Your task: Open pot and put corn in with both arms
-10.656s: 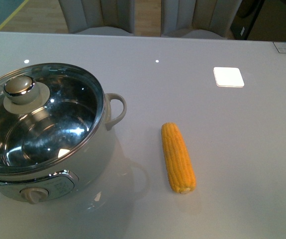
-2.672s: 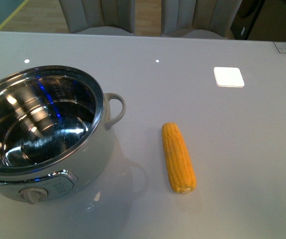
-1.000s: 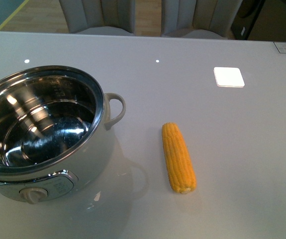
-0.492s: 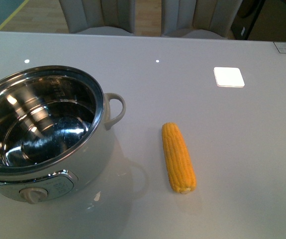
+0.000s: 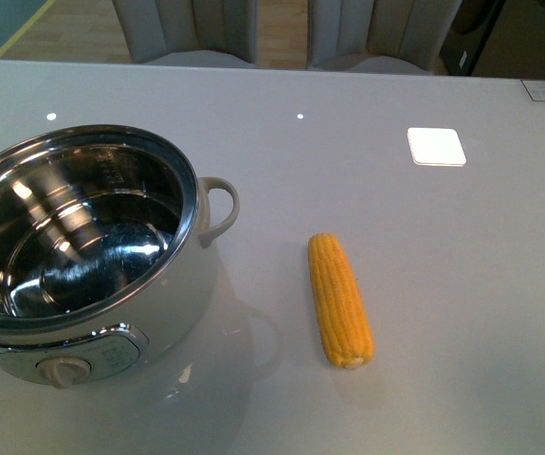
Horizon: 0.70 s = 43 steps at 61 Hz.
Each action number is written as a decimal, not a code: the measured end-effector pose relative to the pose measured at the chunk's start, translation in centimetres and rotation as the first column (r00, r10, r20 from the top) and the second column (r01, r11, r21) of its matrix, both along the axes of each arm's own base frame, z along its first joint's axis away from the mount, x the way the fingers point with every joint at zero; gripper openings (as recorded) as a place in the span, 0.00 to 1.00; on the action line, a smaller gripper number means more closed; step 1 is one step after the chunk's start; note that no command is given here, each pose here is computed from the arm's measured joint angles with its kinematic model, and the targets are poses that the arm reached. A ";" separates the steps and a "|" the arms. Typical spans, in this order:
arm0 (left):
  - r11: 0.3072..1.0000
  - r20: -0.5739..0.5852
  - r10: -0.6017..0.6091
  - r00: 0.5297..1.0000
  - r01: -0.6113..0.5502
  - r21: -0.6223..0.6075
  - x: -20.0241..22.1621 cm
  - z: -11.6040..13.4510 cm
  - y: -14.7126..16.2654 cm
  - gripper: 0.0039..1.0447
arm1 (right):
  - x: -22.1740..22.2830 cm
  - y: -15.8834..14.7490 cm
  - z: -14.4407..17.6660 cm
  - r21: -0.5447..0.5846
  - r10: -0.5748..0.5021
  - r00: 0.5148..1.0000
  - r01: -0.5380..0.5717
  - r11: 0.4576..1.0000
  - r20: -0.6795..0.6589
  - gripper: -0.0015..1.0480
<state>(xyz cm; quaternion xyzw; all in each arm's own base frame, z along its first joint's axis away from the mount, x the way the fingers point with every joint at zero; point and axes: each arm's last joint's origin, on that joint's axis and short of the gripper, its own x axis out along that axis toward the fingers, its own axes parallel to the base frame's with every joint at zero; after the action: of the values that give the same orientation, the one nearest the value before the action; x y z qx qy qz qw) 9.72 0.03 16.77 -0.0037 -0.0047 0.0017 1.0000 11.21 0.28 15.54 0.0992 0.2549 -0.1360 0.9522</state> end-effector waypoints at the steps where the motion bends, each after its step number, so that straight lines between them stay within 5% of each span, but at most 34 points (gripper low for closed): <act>1: 1.000 0.000 0.000 1.000 0.000 0.000 0.0 0.0 0.0 0.94 | 0.2 0.1 0.0 0.001 0.004 1.000 -0.004 1.000 -0.002 0.92; 43: 1.000 0.000 0.000 1.000 0.000 0.000 0.0 0.0 0.0 0.94 | 14.5 8.0 -2.6 0.028 0.279 0.938 -0.279 0.960 -0.205 0.92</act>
<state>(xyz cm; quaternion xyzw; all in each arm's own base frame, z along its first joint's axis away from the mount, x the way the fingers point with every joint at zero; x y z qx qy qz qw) 9.72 0.03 16.77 -0.0037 -0.0047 0.0015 1.0000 25.69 8.32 12.90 0.0465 0.3638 -0.0094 0.9303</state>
